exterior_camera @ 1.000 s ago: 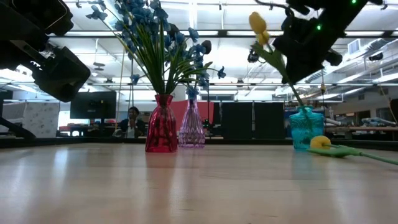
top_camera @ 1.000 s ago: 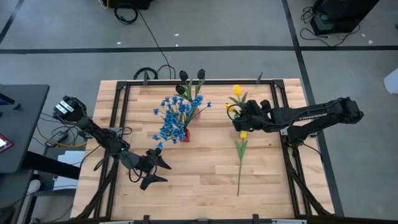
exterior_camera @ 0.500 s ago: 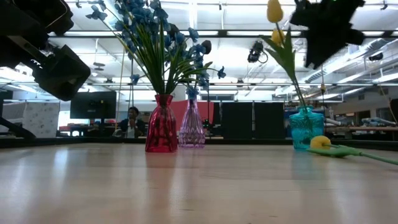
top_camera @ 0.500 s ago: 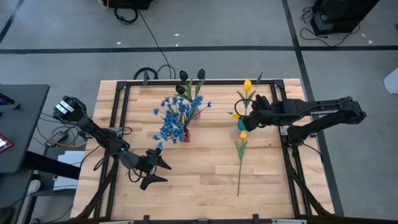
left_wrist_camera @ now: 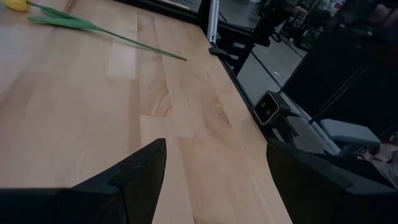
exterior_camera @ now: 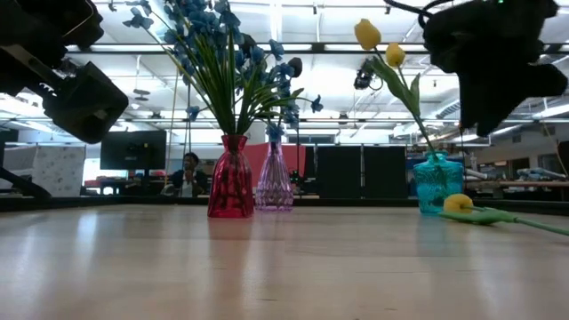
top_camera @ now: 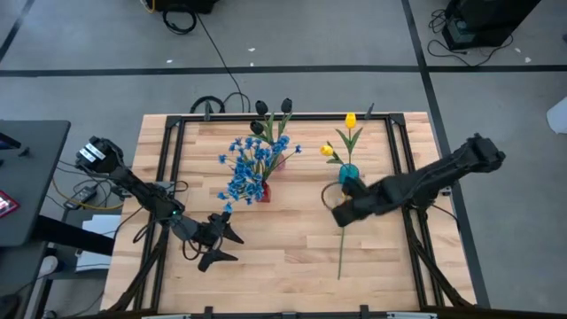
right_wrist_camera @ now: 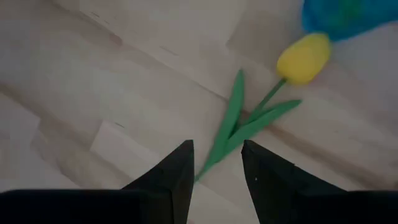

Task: Sort flowers into vase by color
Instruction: Put the yellow tulip into the blue vase

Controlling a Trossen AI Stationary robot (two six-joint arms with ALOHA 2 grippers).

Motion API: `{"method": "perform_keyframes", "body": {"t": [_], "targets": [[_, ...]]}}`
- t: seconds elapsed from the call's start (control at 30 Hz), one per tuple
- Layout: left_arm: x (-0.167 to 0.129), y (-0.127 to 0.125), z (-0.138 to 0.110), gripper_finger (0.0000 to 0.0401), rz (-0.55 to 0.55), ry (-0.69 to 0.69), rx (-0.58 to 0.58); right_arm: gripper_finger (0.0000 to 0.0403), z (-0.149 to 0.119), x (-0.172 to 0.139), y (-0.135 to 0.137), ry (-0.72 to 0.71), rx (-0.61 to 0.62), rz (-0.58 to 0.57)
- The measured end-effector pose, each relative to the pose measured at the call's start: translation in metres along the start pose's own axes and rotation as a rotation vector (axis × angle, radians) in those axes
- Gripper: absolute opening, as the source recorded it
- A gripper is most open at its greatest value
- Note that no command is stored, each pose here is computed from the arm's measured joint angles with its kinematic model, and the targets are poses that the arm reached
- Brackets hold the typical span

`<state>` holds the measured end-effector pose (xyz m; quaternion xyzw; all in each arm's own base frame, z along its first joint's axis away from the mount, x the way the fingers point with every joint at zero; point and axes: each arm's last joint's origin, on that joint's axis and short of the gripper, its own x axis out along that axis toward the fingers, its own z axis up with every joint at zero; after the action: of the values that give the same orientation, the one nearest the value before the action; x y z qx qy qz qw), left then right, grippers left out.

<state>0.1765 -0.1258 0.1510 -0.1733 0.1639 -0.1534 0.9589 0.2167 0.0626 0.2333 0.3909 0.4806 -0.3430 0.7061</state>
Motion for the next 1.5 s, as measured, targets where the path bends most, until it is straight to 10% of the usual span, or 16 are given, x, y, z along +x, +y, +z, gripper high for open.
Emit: {"method": "perform_keyframes", "body": {"t": [0.47, 1.13, 1.5], "targets": [[0.0, 0.001, -0.002, 0.0282, 0.012, 0.018, 0.042, 0.0125, -0.059, 0.072, 0.025, 0.03, 0.124, -0.214], [0.0, 0.001, -0.001, 0.0282, 0.013, 0.01, 0.041, 0.0124, -0.058, 0.097, 0.013, -0.016, 0.145, -0.14], [0.0, 0.001, -0.001, 0.0282, 0.014, 0.011, 0.042, 0.0024, -0.059, 0.097, 0.011, -0.024, 0.117, -0.166]]}}
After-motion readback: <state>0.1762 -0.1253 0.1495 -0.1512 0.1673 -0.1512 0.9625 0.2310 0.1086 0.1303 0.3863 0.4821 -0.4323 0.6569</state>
